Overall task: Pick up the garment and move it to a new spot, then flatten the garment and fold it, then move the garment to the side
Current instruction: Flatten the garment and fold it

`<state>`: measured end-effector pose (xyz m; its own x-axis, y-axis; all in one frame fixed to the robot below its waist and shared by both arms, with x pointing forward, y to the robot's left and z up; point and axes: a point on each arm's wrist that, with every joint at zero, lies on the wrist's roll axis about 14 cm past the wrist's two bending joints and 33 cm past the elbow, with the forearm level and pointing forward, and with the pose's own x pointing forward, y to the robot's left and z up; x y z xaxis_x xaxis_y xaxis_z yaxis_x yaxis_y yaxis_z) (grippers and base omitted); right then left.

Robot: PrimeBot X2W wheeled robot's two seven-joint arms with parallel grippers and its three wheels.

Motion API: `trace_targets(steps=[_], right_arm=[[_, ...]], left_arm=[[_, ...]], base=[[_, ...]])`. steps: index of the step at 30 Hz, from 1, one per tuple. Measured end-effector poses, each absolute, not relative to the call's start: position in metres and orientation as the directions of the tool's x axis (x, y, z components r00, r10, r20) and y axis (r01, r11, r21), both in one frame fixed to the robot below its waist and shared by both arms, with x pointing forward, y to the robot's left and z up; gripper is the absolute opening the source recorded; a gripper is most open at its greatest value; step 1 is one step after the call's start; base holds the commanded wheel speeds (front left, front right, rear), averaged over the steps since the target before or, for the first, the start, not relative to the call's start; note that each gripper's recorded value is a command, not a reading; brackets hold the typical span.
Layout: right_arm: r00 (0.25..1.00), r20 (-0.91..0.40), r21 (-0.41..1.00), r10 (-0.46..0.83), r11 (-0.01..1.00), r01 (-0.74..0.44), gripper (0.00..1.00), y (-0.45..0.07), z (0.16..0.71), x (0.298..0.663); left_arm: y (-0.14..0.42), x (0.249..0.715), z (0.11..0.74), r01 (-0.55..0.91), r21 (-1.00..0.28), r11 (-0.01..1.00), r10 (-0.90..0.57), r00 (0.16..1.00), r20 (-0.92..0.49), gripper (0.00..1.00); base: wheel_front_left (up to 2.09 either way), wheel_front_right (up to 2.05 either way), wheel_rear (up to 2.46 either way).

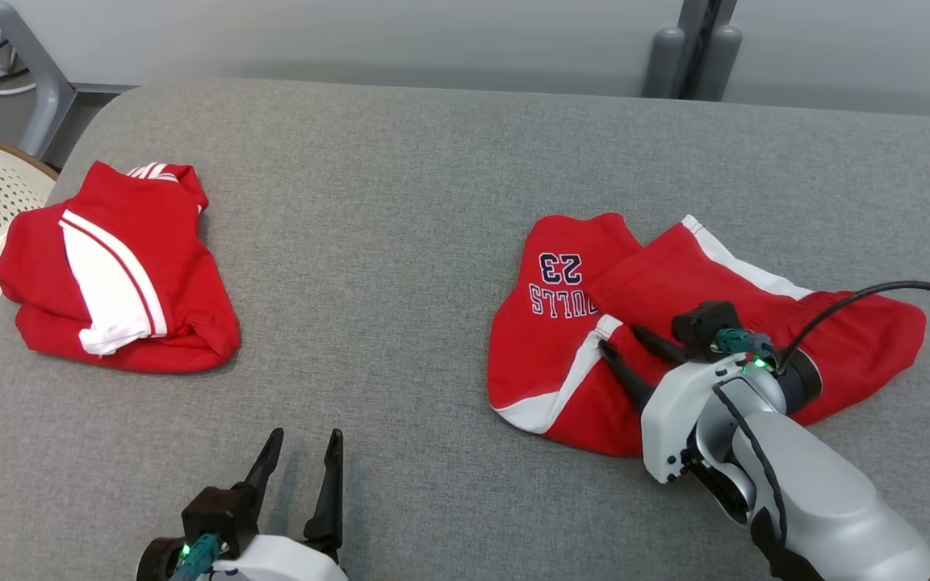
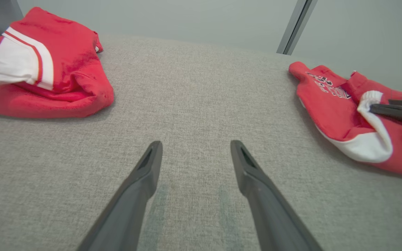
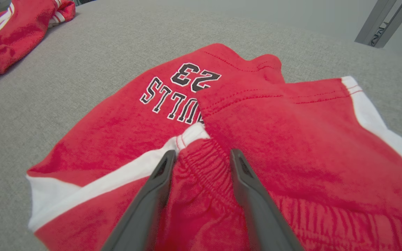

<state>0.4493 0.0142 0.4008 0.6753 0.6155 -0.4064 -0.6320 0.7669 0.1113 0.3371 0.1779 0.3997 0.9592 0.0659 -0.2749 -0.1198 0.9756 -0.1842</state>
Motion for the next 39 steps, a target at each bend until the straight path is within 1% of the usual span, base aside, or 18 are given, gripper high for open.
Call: trace_targets(steps=[1,5,9,13,16,18,22,23,25,27,30,32,35,36,39], right_arm=[[0.669,-0.414,0.111,0.617,0.764,-0.635,0.0,0.014,0.399,0.448],[0.665,-0.408,0.111,0.625,0.757,-0.643,0.0,0.014,0.4,0.451],[0.7,-0.29,0.1,0.652,0.748,-0.656,0.0,0.023,0.429,0.469],[0.7,-0.116,0.064,0.705,0.709,-0.703,0.0,0.051,0.485,0.485],[0.66,0.04,0.013,0.75,0.66,-0.751,0.0,0.08,0.543,0.489],[0.617,0.149,-0.03,0.773,0.627,-0.778,0.0,0.097,0.587,0.485],[0.53,0.403,-0.04,0.746,0.593,-0.804,0.0,0.108,0.68,0.468],[0.519,0.449,-0.032,0.728,0.593,-0.805,0.0,0.106,0.695,0.463],[0.519,0.505,-0.008,0.689,0.605,-0.796,0.0,0.095,0.712,0.459],[0.558,0.509,0.037,0.656,0.631,-0.775,0.0,0.081,0.706,0.461],[0.655,0.437,0.093,0.616,0.694,-0.714,0.0,0.051,0.668,0.472],[0.725,0.359,0.107,0.588,0.746,-0.657,0.0,0.026,0.634,0.48],[0.815,0.199,0.114,0.544,0.814,-0.57,0.0,-0.011,0.57,0.483],[0.815,0.199,0.114,0.544,0.814,-0.57,0.0,-0.011,0.57,0.483],[0.88,0.026,0.135,0.475,0.87,-0.473,0.0,-0.049,0.505,0.476]], left_arm=[[0.177,0.339,0.4,-0.117,-0.185,0.976,0.063,0.96,-0.273,1.0],[0.175,0.34,0.4,-0.112,-0.191,0.975,0.057,0.96,-0.274,1.0],[0.176,0.342,0.402,-0.114,-0.19,0.975,0.06,0.961,-0.268,1.0],[0.179,0.34,0.402,-0.125,-0.188,0.974,0.072,0.961,-0.267,1.0],[0.183,0.337,0.404,-0.133,-0.182,0.974,0.083,0.961,-0.262,1.0],[0.185,0.335,0.406,-0.136,-0.178,0.975,0.087,0.963,-0.256,1.0],[0.19,0.329,0.408,-0.147,-0.173,0.974,0.101,0.963,-0.249,1.0],[0.191,0.328,0.409,-0.15,-0.172,0.974,0.105,0.963,-0.248,1.0],[0.192,0.322,0.407,-0.156,-0.168,0.973,0.111,0.961,-0.253,1.0],[0.193,0.32,0.406,-0.16,-0.168,0.973,0.113,0.96,-0.257,1.0],[0.19,0.319,0.404,-0.152,-0.169,0.974,0.104,0.959,-0.262,1.0],[0.186,0.321,0.404,-0.139,-0.17,0.976,0.091,0.961,-0.262,1.0],[0.181,0.324,0.403,-0.116,-0.173,0.978,0.067,0.962,-0.264,1.0],[0.181,0.324,0.403,-0.116,-0.173,0.978,0.067,0.962,-0.264,1.0],[0.176,0.33,0.402,-0.097,-0.17,0.981,0.049,0.963,-0.264,1.0]], base=[[0.0,0.0,0.0],[0.0,0.0,0.0],[0.0,0.0,0.0],[0.0,0.0,0.0],[0.0,0.0,0.0],[0.0,0.0,0.0],[0.0,0.0,0.0],[0.0,0.0,0.0],[0.0,0.0,0.0],[0.0,0.0,0.0],[0.0,0.0,0.0],[0.0,0.0,0.0],[0.0,0.0,0.0],[0.0,0.0,0.0],[0.0,0.0,0.0]])
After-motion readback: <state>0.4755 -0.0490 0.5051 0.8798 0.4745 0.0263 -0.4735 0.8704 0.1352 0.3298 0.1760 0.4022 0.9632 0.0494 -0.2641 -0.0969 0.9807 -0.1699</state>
